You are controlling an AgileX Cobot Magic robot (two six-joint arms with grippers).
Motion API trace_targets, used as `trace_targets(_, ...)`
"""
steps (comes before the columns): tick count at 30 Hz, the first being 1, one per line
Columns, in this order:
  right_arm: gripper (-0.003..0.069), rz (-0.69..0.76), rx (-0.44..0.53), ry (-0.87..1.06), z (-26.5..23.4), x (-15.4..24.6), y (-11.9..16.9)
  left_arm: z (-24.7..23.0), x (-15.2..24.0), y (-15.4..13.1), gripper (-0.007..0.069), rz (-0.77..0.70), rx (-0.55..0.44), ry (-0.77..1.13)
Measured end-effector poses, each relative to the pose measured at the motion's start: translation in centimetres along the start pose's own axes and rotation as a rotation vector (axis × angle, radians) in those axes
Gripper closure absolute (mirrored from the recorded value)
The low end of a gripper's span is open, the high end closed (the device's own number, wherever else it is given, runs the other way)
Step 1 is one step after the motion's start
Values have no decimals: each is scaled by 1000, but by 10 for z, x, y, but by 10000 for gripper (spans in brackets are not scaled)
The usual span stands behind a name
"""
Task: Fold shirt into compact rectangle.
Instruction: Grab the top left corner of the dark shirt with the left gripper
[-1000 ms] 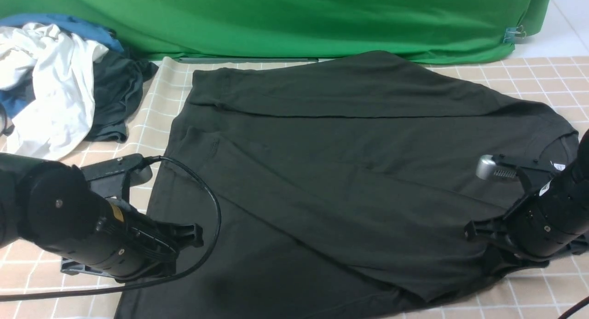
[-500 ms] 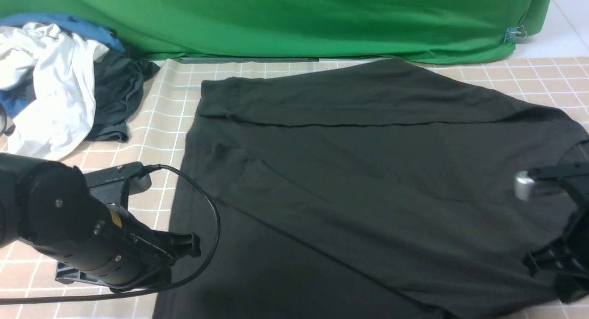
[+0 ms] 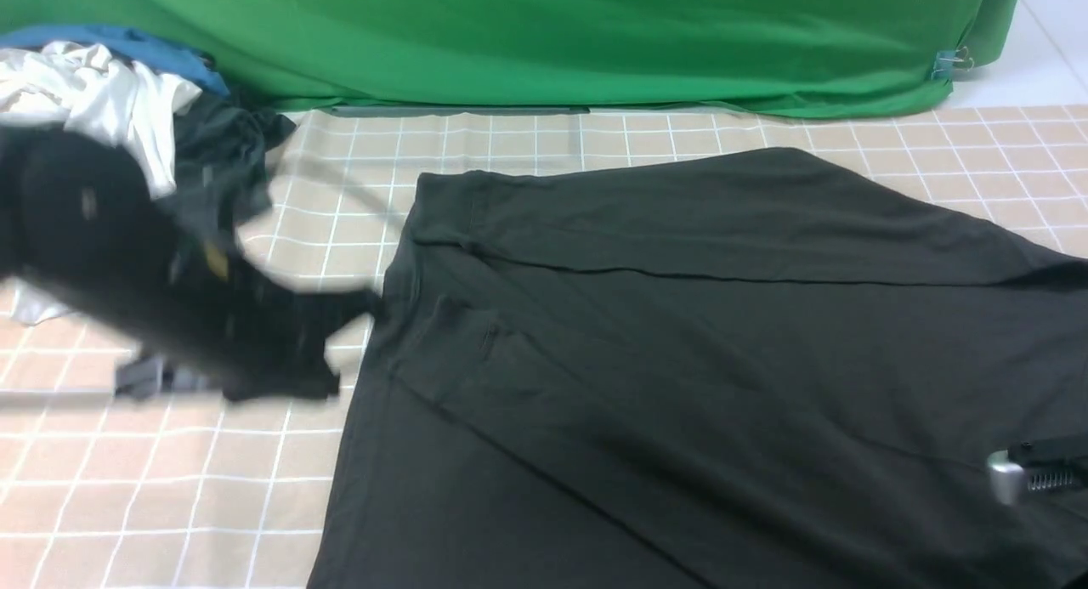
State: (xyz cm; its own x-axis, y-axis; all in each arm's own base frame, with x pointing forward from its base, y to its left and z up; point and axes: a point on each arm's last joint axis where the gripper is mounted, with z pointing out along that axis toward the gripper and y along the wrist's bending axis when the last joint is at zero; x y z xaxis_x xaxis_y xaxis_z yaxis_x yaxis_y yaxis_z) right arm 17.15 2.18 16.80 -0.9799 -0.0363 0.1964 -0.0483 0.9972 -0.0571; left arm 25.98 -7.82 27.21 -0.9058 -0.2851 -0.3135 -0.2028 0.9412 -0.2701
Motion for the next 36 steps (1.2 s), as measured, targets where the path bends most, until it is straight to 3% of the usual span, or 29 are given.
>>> trace_targets(2, 186, -5, 1, -5, -3, 3, -1, -6, -28, -15, 613, -9, 27, -49)
trace_targets(5, 157, -23, -1, -31, -8, 6, -1, -4, -53, -29, 613, 0, 45, -83)
trace_targets(11, 225, -19, -19, -231, -37, 26, -4, 44, -110, -54, 560, 49, -4, -90)
trace_targets(16, 274, -10, -43, -436, -61, 49, -7, 98, -138, -58, 417, 96, -92, -70)
trace_targets(25, 281, 4, -89, -508, -69, 60, -6, 158, -160, -59, 178, 117, -146, -92)
trace_targets(36, 281, 6, -97, -507, -69, 60, -5, 189, -161, -56, 163, 135, -131, -121)
